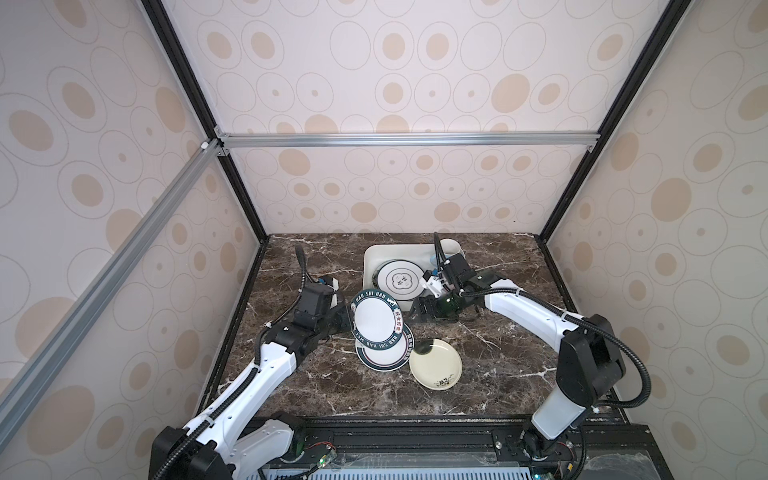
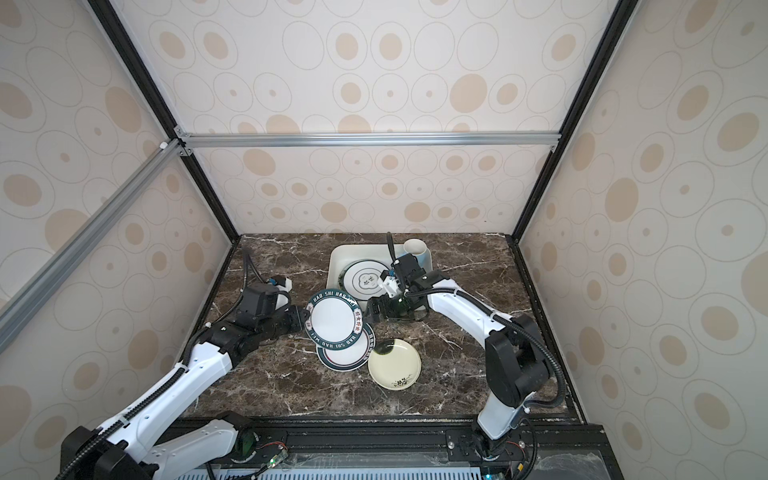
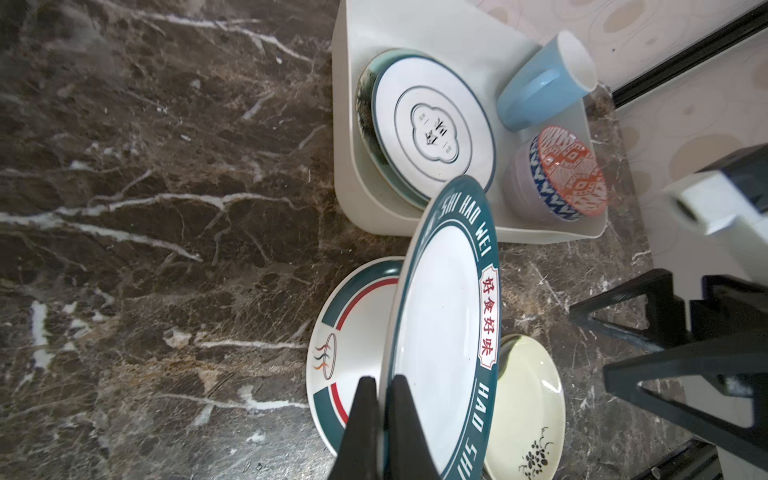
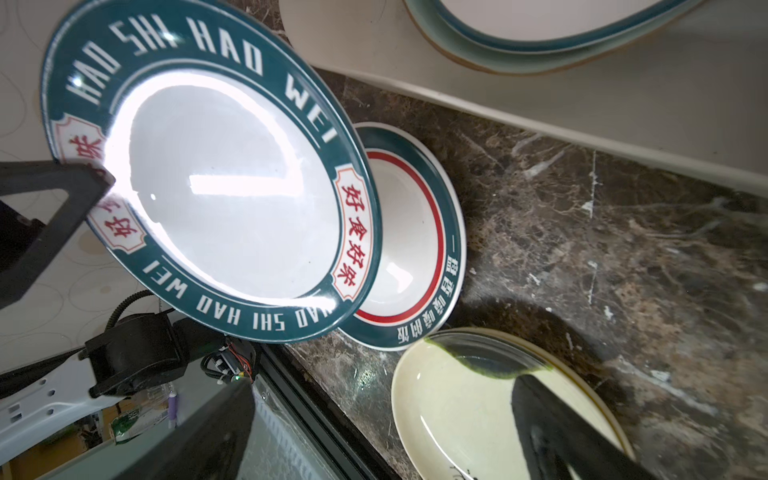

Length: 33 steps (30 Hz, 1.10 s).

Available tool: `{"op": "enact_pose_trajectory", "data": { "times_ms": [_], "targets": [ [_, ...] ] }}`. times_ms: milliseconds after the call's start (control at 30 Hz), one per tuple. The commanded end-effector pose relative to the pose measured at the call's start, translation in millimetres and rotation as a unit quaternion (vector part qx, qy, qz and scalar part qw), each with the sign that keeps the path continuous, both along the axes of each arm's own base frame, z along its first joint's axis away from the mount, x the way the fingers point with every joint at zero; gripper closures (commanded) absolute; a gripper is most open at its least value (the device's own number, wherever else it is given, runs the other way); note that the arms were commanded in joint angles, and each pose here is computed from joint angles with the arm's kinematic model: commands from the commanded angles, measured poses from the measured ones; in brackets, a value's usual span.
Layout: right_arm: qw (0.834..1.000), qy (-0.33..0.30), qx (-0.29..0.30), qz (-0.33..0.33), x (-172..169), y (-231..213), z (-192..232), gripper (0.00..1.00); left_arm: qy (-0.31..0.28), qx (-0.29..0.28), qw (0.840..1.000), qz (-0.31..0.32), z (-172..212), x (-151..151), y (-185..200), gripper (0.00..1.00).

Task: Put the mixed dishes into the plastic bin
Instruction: 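Lift the 'HAO SHI HAO WEI' plate with the left gripper toward the bin, then lower the 'HAO SHI HAO WEI' plate onto the teal-rimmed plate and release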

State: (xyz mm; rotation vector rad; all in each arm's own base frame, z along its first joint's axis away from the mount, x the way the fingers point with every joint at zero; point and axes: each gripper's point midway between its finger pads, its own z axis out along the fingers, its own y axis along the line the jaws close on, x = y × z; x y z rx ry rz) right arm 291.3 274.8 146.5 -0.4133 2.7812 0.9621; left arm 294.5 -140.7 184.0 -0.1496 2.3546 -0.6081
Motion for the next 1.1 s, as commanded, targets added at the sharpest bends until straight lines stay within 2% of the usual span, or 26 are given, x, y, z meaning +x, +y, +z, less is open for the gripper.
{"op": "enact_pose_trajectory", "data": {
  "times_ms": [0, 200, 333, 733, 1067],
  "targets": [
    [1.000, -0.016, -0.006, -0.002, -7.9, -12.4, 12.2, 0.00, -0.043, -0.015, 0.999, -0.012, 41.2, 11.9, -8.4, 1.00],
    [0.999, -0.045, -0.010, -0.015, -16.0, -31.1, 32.3, 0.00, -0.064, -0.021, 0.998, -0.019, 63.9, 44.1, -22.8, 1.00],
    [0.998, -0.060, -0.008, -0.027, -18.9, -39.7, 42.7, 0.00, -0.059, -0.013, 0.998, -0.024, 60.9, 76.9, -34.9, 1.00],
    [0.996, -0.073, -0.018, -0.051, -16.7, -61.1, 48.2, 0.00, -0.005, 0.018, 0.999, -0.039, 5.8, 173.3, -66.0, 1.00],
    [0.995, -0.059, -0.020, -0.079, -5.8, -81.3, 37.6, 0.00, 0.033, 0.010, 0.998, -0.050, -39.9, 211.9, -79.2, 1.00]
  ]
}}
